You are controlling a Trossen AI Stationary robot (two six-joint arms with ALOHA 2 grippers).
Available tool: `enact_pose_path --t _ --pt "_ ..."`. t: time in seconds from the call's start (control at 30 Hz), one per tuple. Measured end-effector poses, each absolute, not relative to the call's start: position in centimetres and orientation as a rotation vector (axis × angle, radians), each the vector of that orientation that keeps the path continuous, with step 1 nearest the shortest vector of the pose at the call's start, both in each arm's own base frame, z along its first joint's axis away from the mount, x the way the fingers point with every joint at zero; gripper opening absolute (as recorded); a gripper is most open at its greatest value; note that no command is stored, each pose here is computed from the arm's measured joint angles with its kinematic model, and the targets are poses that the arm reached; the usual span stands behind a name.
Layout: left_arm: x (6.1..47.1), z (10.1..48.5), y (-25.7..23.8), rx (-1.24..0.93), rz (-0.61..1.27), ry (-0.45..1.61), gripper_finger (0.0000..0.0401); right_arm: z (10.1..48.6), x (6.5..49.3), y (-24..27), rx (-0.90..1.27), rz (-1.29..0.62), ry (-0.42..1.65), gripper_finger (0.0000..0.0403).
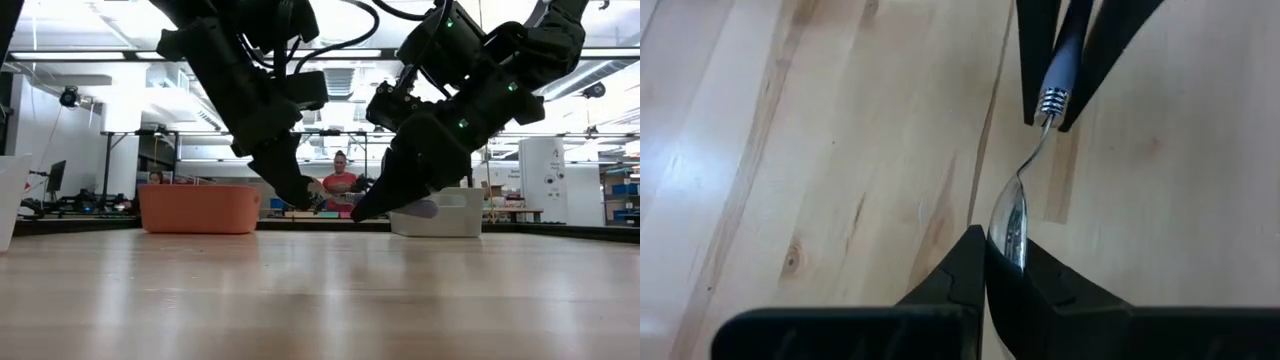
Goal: Sort silverware by color (type)
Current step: Put the purple spoon into the white bin
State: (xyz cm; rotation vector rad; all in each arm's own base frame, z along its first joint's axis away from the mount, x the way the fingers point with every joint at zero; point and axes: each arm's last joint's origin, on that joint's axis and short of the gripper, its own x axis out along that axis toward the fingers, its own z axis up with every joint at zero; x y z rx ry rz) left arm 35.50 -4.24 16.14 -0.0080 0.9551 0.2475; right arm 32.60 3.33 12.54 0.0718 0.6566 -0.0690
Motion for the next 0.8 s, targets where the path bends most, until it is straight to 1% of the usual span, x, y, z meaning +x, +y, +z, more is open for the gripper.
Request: enact_pose_path --t 0.03,0.13,0.27,0.4,0.53,0.63,0.8 --pt "35.5 16.2 -4.3 -0.009 0.246 0.955 0.0007 12.5 32.6 3.3 0.056 -0.065 0.657 0.0025" --pt "35.5 16.2 -4.3 -0.01 0.247 0.954 0.0016 12.5 32.6 3.3 0.044 -0.059 0.658 0.0024" --pt "35.4 17.0 -4.2 0.017 0.24 0.933 0.0044 12.6 32.5 2.9 0.03 -0.063 0.668 0.0023" --pt "34.9 19.2 -4.0 0.054 0.273 0.862 0.0077 12.6 32.1 2.6 0.029 -0.075 0.685 0.0022" --pt "33.8 21.8 -3.9 0.072 0.286 0.787 0.0102 12.5 31.5 2.5 0.033 -0.075 0.664 0.0022" --pt "32.6 23.9 -3.8 0.075 0.276 0.727 0.0113 12.7 31.3 2.5 0.042 -0.071 0.589 0.0022" --pt "30.6 27.0 -3.7 0.073 0.328 0.598 0.012 13.5 31.0 2.3 0.044 -0.099 0.396 0.0022"
